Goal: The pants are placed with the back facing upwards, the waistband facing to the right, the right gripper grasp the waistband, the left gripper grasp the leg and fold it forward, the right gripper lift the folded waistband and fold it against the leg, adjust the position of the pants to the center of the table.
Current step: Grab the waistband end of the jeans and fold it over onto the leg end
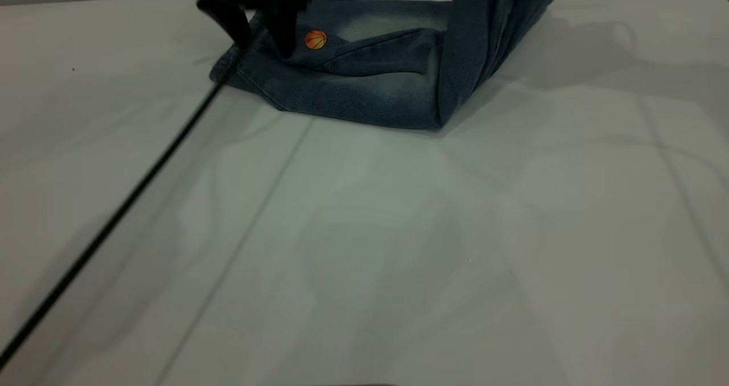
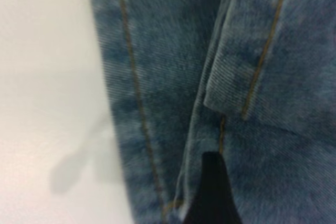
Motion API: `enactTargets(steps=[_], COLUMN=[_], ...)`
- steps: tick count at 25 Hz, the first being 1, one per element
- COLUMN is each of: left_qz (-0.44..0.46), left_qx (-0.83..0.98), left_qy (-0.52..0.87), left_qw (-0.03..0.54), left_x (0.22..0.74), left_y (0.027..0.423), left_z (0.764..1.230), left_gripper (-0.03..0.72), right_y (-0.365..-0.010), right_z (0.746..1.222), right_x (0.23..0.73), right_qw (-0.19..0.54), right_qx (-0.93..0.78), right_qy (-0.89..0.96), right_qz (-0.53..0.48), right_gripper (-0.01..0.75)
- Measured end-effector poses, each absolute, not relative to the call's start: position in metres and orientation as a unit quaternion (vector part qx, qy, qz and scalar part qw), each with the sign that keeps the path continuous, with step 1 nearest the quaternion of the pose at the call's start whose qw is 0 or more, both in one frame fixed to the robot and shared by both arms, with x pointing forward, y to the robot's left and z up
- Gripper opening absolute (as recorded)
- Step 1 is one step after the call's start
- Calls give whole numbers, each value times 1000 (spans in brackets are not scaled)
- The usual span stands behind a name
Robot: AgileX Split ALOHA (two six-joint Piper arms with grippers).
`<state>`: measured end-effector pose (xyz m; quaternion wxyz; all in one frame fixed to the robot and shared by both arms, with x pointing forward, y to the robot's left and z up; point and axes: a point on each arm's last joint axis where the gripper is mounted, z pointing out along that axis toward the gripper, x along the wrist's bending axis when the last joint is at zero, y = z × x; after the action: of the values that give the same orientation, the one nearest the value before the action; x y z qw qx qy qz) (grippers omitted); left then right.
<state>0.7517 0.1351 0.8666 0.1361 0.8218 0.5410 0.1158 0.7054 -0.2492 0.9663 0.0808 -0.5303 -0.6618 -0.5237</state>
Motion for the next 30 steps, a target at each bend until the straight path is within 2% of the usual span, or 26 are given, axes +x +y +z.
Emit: enactTargets(steps=[3,12,15,21,25,30], left_qz=[110,109,127,198,219,230], left_qx=[823,824,825,798,784,778], left_qy=[542,537,532,544,550,549], left_qw=[131,142,144,169,187,200], left_x=[751,749,751,753,749,743], left_y=[133,122,125,148,153,155], left_z=[848,856,890,988,1023,1043], left_gripper=[516,516,516,516,516,516], right_y=[-228,-186,-178,-152,-127,-97], right_z=[967,966,968,975,975,956], right_x=[705,705,707,707,704,701], right_qw=[80,55,49,28,-2,-19], right_qx=[-522,-521,-520,-510,-499,-495], right_qy=[-673,-679,-669,-651,-657,-660], right_qz=[-518,-515,-529,-562,-565,-564], right_gripper=[65,65,65,65,65,65])
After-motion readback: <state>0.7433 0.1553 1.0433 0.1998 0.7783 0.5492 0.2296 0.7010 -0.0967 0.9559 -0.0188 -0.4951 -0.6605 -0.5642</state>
